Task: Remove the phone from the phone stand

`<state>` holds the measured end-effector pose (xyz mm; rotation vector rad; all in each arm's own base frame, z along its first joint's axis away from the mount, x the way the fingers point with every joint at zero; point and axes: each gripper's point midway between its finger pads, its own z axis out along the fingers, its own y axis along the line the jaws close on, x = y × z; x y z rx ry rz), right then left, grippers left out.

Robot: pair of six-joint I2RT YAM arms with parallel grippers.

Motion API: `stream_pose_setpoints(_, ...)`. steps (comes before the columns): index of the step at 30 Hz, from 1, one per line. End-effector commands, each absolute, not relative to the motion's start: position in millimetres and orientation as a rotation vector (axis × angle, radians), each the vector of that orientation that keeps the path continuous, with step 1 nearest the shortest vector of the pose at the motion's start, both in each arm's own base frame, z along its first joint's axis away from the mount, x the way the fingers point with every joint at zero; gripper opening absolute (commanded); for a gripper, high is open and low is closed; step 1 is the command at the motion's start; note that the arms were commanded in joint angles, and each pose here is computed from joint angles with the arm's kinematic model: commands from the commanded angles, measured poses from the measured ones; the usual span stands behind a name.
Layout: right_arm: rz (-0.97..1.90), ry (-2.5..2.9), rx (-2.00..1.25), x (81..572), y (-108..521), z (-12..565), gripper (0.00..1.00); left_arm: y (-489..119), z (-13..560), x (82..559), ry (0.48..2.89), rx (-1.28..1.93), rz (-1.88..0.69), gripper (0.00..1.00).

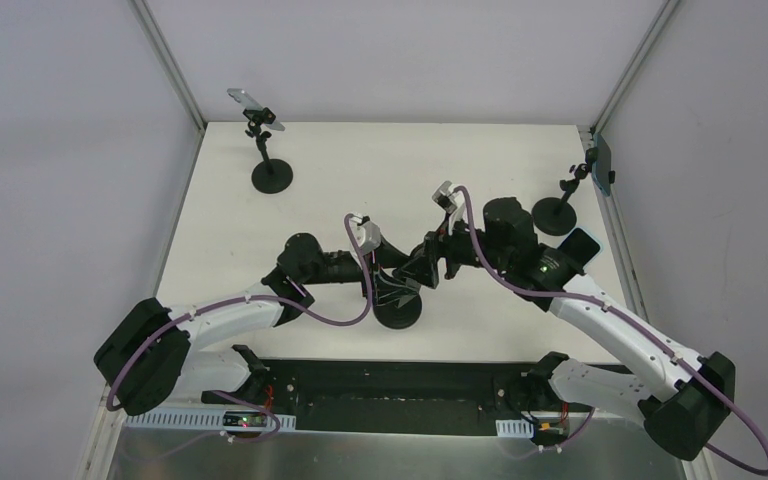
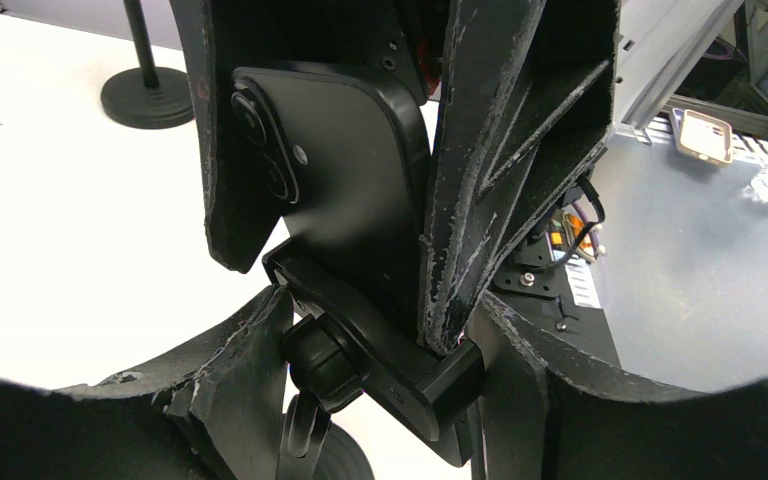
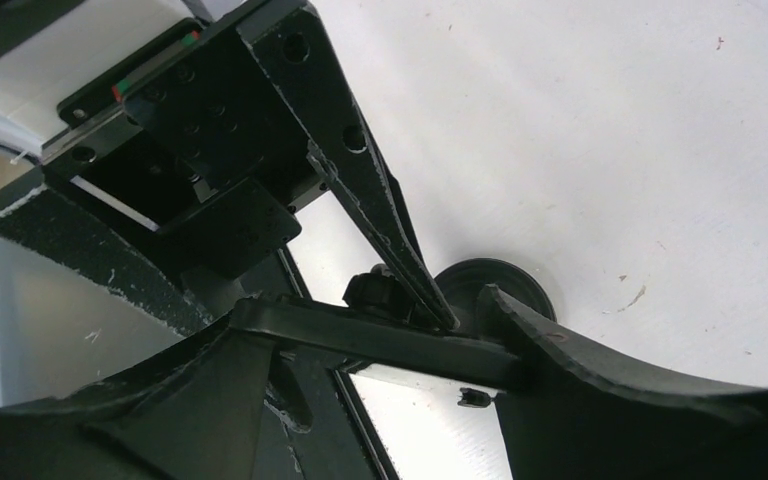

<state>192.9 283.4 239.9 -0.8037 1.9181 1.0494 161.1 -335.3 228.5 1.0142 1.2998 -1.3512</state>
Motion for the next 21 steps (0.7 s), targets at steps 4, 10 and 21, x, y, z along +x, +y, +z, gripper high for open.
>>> stream_pose_setpoints(4, 0.827, 1.783, -0.787, 226.1, 249.5, 245.0, 0.00, -322.8, 236.2, 86.7, 1.148, 1.276, -1.598, 0.00)
stream_pose_setpoints(10, 0.860, 1.736, -0.815, 219.2, 252.3, 255.9, 0.00, -323.3, 235.3, 87.1, 1.150, 1.278, -1.598, 0.00)
stream_pose_setpoints(21, 0.954, 1.800, -0.579, 229.0, 261.2, 279.9, 0.00, -328.4, 231.0, 102.0, 1.207, 1.201, -1.552, 0.00)
